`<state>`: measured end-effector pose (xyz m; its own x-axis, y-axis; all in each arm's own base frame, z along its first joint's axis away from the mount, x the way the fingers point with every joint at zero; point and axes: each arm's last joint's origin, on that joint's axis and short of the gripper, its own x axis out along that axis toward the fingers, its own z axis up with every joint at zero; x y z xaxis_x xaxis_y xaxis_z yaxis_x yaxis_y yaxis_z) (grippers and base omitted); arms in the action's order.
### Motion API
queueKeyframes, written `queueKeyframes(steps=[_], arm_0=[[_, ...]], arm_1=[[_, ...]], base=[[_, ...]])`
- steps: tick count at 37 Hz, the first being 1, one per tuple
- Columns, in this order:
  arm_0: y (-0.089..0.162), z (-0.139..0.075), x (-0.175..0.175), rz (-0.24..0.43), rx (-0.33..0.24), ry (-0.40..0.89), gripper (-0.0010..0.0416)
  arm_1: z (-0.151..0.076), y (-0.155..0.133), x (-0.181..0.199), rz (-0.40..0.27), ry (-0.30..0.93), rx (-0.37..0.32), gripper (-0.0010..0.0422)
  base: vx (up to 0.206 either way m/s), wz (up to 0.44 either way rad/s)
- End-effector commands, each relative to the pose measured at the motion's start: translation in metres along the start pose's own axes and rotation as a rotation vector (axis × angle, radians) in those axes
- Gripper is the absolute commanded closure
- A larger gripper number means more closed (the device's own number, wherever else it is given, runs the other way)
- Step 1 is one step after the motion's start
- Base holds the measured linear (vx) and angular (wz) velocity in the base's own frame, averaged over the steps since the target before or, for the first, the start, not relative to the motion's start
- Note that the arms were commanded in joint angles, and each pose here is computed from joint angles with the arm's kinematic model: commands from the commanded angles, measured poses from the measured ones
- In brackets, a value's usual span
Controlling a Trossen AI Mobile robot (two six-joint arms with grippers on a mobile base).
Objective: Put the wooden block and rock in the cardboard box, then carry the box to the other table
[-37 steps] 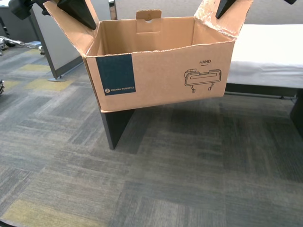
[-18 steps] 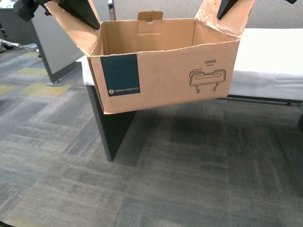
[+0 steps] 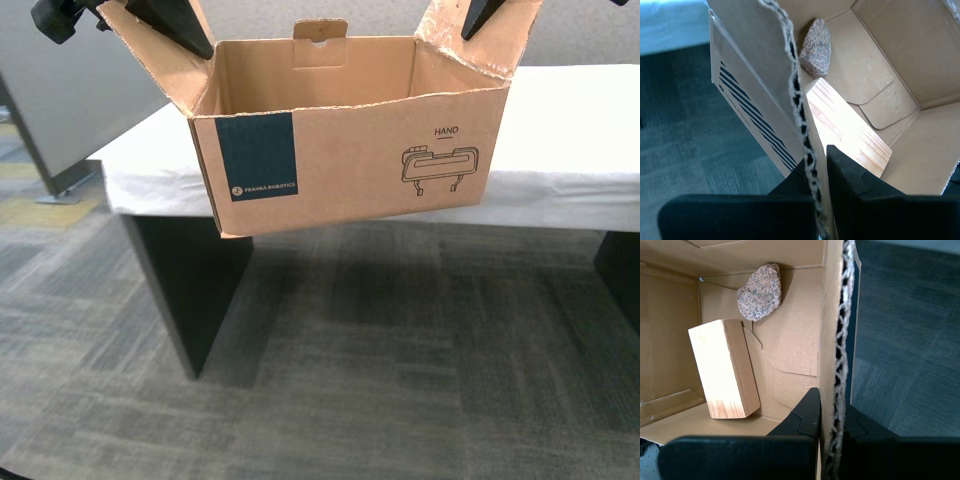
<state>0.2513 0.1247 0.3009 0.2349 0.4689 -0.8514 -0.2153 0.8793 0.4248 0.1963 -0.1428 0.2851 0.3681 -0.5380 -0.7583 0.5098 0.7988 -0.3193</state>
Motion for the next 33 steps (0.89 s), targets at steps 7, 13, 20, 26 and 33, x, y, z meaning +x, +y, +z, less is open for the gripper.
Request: queueKeyframes(steps=[7, 13, 20, 26, 33], arm_0=[[0.0005, -0.0013, -0.0005, -0.004, 0.0, 0.011, 0.0407], [0.0007, -0.0015, -0.0004, -0.004, -0.009, 0.011, 0.0406], [0.0011, -0.0016, -0.0002, -0.003, -0.011, 0.012, 0.0406], [0.0015, -0.0016, -0.0002, -0.002, -0.012, 0.012, 0.0406], [0.0015, -0.0016, -0.0002, -0.002, -0.038, 0.011, 0.0406]], arm_1=[[-0.0002, -0.0008, -0.0002, -0.022, 0.004, 0.017, 0.0413], [-0.0002, -0.0009, -0.0002, -0.022, 0.004, -0.008, 0.0413], [-0.0003, -0.0008, 0.0, -0.022, 0.005, -0.008, 0.0413], [-0.0002, 0.0002, 0.0001, 0.005, -0.002, -0.009, 0.0413], [-0.0007, 0.0004, 0.0001, 0.01, 0.003, -0.031, 0.0413]], base=[[0.221, -0.142], [0.219, -0.175], [0.221, -0.076], [0.217, -0.039], [0.215, -0.01]])
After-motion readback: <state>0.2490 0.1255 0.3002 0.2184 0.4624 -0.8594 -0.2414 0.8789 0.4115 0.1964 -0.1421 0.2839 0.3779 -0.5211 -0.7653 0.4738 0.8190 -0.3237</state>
